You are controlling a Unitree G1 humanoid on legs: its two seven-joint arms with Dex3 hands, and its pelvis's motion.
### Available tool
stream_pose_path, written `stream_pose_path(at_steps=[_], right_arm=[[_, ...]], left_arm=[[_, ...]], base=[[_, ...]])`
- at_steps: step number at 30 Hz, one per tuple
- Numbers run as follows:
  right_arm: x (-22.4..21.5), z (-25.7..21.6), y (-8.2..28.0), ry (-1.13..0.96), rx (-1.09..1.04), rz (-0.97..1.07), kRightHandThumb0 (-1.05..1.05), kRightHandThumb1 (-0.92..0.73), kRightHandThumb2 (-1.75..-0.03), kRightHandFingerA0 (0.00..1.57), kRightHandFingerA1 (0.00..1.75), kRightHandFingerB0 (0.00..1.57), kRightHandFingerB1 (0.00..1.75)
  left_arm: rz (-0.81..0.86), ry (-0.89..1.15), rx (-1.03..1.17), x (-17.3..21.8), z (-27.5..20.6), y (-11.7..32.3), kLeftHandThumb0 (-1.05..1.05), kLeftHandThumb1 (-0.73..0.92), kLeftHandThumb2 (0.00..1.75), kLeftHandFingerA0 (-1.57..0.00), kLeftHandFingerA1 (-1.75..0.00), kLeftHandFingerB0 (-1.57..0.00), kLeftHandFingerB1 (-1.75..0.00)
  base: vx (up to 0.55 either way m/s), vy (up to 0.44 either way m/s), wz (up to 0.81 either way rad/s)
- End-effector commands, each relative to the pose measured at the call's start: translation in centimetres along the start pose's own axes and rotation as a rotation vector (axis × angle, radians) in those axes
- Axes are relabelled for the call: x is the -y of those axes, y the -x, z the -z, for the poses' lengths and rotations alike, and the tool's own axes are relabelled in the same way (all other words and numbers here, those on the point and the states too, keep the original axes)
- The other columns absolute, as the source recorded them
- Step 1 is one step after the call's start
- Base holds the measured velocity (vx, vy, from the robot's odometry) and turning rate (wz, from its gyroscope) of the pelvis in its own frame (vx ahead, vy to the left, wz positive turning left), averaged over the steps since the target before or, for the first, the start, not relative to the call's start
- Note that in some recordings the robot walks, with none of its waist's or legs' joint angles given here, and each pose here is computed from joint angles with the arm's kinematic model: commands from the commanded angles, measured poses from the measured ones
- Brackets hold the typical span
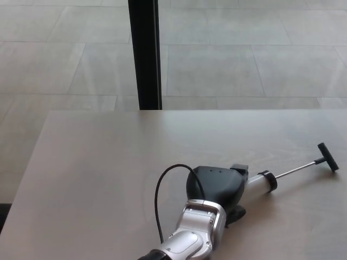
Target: The robot uses its left hand to lift the air pump kept on the middle of the desk and use the right hand to compress the handle
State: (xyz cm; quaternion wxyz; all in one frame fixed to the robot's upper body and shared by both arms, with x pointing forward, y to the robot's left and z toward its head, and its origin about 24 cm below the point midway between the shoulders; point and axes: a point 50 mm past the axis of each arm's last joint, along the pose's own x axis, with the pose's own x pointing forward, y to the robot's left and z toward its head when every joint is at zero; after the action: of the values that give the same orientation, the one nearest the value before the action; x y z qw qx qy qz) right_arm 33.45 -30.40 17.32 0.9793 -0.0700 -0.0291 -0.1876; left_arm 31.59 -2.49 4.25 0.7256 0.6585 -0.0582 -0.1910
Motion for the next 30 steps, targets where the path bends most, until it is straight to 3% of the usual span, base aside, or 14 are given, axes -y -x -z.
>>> stream_pose_path(at_steps=[1,4,5,7,8,15,19,20,21,22,25,26,28,30], right_arm=[[0.8,-0.4,0.0,0.025,0.024,0.025,-0.52,-0.83,-0.64,0.35,0.65,0.32,0.37],[0.7,-0.4,0.0,0.028,0.027,0.032,-0.52,-0.83,-0.64,0.36,0.66,0.33,0.37],[0.7,-0.3,0.0,0.028,0.024,0.038,-0.53,-0.83,-0.64,0.36,0.66,0.34,0.37],[0.5,-0.3,-0.1,0.027,0.024,0.038,-0.53,-0.83,-0.64,0.36,0.68,0.34,0.37],[0.5,-0.3,0.0,0.030,0.024,0.035,-0.52,-0.83,-0.64,0.36,0.67,0.33,0.37],[0.5,-0.2,0.0,0.016,0.019,0.048,-0.48,-0.82,-0.64,0.40,0.70,0.37,0.38],[0.6,0.0,0.0,0.009,0.015,0.060,-0.47,-0.82,-0.64,0.43,0.73,0.38,0.38],[0.6,0.1,0.2,0.009,0.013,0.062,-0.50,-0.66,-0.96,0.45,0.73,0.33,0.52],[0.6,0.1,0.2,0.009,0.017,0.064,-0.49,-0.66,-0.96,0.46,0.73,0.33,0.52],[0.6,0.2,0.2,0.003,0.016,0.068,-0.46,-0.82,-0.65,0.46,0.77,0.40,0.38],[0.6,0.2,0.2,0.020,0.019,0.066,-0.46,-0.82,-0.65,0.49,0.75,0.43,0.39],[0.7,0.2,0.1,0.020,0.020,0.065,-0.47,-0.82,-0.65,0.50,0.71,0.44,0.40],[0.6,0.2,0.1,-0.008,0.020,0.069,-0.47,-0.82,-0.64,0.54,0.71,0.49,0.42],[0.3,0.5,0.0,-0.001,0.025,0.059,-0.48,-0.82,-0.64,0.55,0.73,0.51,0.44]], left_arm=[[0.115,-0.102,-0.026,1.3,-0.7,0.2,-0.22,0.66,0.63,-0.71,-1.70,-0.60,-0.81],[0.124,-0.103,-0.057,1.3,-0.6,0.2,-0.22,0.72,0.62,-0.81,-1.65,-0.61,-0.88],[0.123,-0.176,-0.064,1.4,-0.5,0.1,-0.26,0.69,0.63,-0.71,-1.69,-0.64,-0.90],[0.134,-0.220,-0.079,1.4,-0.4,0.1,-0.19,0.67,0.53,-0.77,-1.74,-0.63,-0.91],[0.163,-0.254,-0.103,1.5,-0.2,0.1,-0.25,0.65,0.59,-0.68,-1.63,-0.59,-0.78],[0.215,-0.434,-0.135,2.2,1.9,0.2,-0.16,0.58,0.61,-0.75,-1.41,-0.62,-0.64],[0.186,-0.400,-0.149,2.6,3.4,0.4,-0.25,0.67,0.62,-0.72,-1.50,-0.63,-0.64],[0.165,-0.366,-0.141,3.1,4.2,0.6,-0.27,0.71,0.63,-0.75,-1.57,-0.68,-0.78],[0.170,-0.359,-0.142,3.1,4.5,0.7,-0.31,0.76,0.65,-0.74,-1.58,-0.63,-0.76],[0.166,-0.324,-0.141,3.1,4.9,0.7,-0.32,0.78,0.65,-0.74,-1.60,-0.64,-0.81],[0.136,-0.258,-0.134,2.7,5.4,0.7,-0.33,0.82,0.68,-0.75,-1.55,-0.60,-0.74],[0.114,-0.244,-0.136,2.4,5.5,0.6,-0.34,0.83,0.70,-0.76,-1.53,-0.60,-0.76],[-0.017,-0.166,-0.066,1.9,6.0,1.0,-0.33,0.90,0.71,-0.85,-1.73,-0.70,-1.21],[-0.073,-0.112,-0.007,1.7,6.0,1.2,-0.25,0.89,0.76,-0.82,-1.75,-0.74,-1.28]], base=[[0.00,0.000,0.00],[0.00,0.000,0.00],[0.00,0.000,0.00],[0.00,0.000,0.00],[0.00,0.000,0.00],[0.00,0.000,0.00],[0.00,0.000,0.00],[0.00,0.000,0.00],[0.00,0.000,0.00],[0.00,0.000,0.00],[0.00,0.000,0.00],[0.00,0.000,0.00],[0.00,0.000,0.00],[0.00,0.000,0.00]])
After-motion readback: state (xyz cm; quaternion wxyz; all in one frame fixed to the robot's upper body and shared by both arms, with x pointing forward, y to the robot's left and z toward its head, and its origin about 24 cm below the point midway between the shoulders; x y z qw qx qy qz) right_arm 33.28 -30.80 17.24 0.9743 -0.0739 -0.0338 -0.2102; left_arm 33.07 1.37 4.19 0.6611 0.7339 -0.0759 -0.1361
